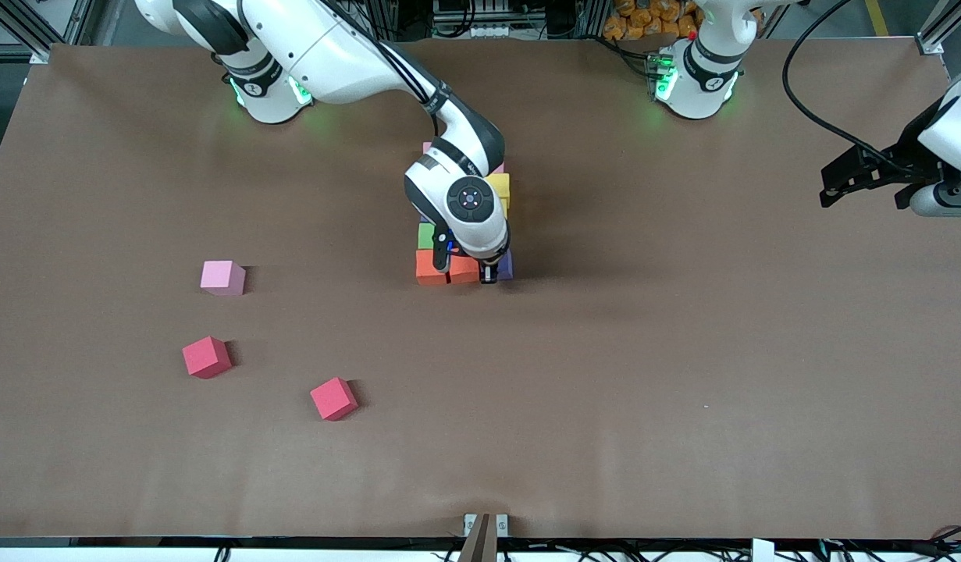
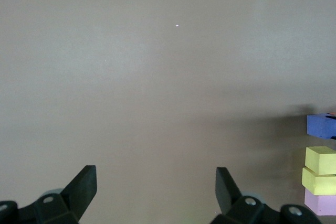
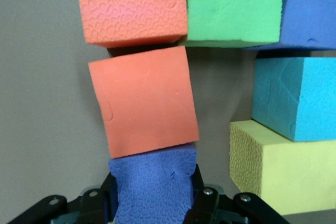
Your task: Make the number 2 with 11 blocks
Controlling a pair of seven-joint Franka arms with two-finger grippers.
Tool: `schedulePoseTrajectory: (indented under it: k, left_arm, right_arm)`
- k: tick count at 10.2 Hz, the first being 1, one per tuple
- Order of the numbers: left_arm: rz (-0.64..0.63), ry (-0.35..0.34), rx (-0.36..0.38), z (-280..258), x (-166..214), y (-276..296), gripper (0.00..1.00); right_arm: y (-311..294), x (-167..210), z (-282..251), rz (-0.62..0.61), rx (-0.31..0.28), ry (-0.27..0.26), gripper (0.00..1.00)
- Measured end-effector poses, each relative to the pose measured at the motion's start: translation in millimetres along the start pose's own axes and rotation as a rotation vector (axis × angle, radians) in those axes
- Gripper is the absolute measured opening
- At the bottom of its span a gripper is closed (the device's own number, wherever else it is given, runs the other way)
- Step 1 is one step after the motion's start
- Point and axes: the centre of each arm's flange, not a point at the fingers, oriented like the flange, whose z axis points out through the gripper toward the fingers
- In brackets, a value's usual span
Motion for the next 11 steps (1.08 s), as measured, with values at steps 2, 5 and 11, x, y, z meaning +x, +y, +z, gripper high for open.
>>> schedulePoseTrajectory:
  k: [2,5,11]
  left_arm:
    - [0.001,0.000,0.000,0.0,0.0,0.5,1.00]
    - [0.003,-0.003,0.000,1.6,-0.1,1.8,1.00]
    - [0.009,-0.003,0.000,1.6,-0.3,5.0,1.00]
  right_arm:
    - [0.2,0.9,0.0,-0.008,0.003,0.013,0.55]
    - [-1.7,3.4,-0.2,-0.005,0.003,0.019,0.55]
    - [-9.1,10.9,-1.5,0.023,0.006,0.028,0.55]
